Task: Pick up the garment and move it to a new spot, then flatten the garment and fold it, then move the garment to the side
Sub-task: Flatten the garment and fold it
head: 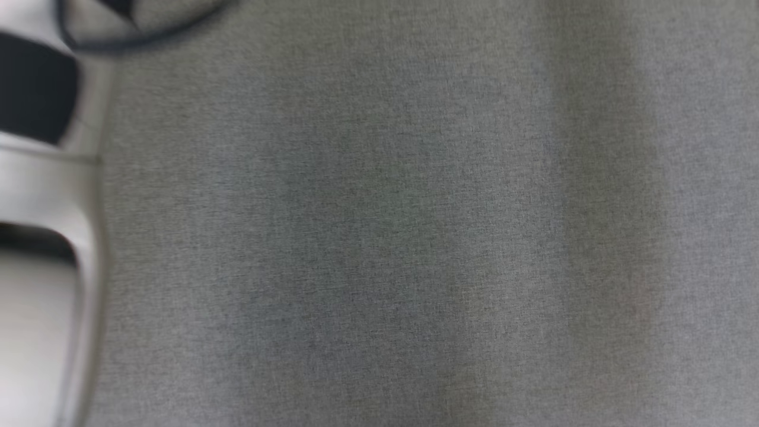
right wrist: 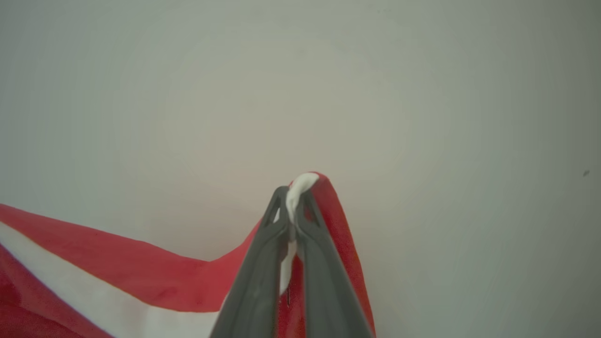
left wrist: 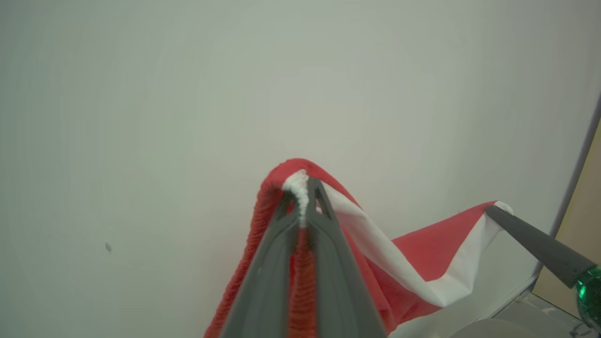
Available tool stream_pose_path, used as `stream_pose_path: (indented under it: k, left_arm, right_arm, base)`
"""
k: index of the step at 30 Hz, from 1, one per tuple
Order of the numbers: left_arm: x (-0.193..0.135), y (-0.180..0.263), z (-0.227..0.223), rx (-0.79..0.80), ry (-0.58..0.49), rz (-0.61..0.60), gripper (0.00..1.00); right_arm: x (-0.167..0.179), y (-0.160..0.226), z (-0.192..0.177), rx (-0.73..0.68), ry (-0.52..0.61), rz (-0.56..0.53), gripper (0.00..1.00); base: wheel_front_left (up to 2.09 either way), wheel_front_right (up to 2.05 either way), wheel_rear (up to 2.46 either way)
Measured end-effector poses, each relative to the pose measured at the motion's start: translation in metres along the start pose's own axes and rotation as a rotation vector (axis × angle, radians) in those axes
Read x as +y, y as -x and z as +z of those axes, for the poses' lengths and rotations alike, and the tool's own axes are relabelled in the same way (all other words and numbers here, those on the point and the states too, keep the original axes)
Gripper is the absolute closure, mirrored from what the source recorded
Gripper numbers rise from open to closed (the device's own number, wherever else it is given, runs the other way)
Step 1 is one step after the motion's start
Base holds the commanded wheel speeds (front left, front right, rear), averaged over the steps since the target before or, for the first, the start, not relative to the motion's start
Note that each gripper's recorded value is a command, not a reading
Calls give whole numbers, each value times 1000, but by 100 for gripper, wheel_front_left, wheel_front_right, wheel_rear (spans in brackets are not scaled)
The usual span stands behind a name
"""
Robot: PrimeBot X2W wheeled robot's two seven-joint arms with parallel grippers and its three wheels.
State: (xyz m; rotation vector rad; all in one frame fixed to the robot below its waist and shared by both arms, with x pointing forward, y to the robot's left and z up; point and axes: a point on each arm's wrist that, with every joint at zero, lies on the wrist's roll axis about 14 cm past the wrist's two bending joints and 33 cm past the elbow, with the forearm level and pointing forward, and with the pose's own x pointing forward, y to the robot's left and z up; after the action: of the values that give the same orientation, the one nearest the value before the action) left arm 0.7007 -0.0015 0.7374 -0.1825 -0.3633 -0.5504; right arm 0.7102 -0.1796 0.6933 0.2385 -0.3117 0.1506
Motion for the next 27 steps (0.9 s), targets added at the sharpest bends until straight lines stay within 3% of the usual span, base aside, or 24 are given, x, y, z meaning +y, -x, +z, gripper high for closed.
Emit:
stream_pose_path:
  k: [4,11,13,17,27]
  left_arm:
    - [-6,25,-73,90,104,-6,100]
    - [-24,97,-137,215,226,-18,100]
    - [-32,121,-144,229,292,1,100]
    - [-49,174,-154,300,274,4,100]
    - [-79,311,-153,413,383,212,100]
  right_arm:
    - [-10,32,-67,107,-56,-8,100]
    - [-20,125,-127,266,-102,2,100]
    - [-24,157,-135,309,-109,-3,100]
    - [-30,219,-139,369,-132,-21,100]
    - [-29,343,-144,516,-199,-93,100]
  base:
    - [0,0,0]
    - [0,0,0]
    - [0,0,0]
    - [0,0,0]
    - [0,0,0]
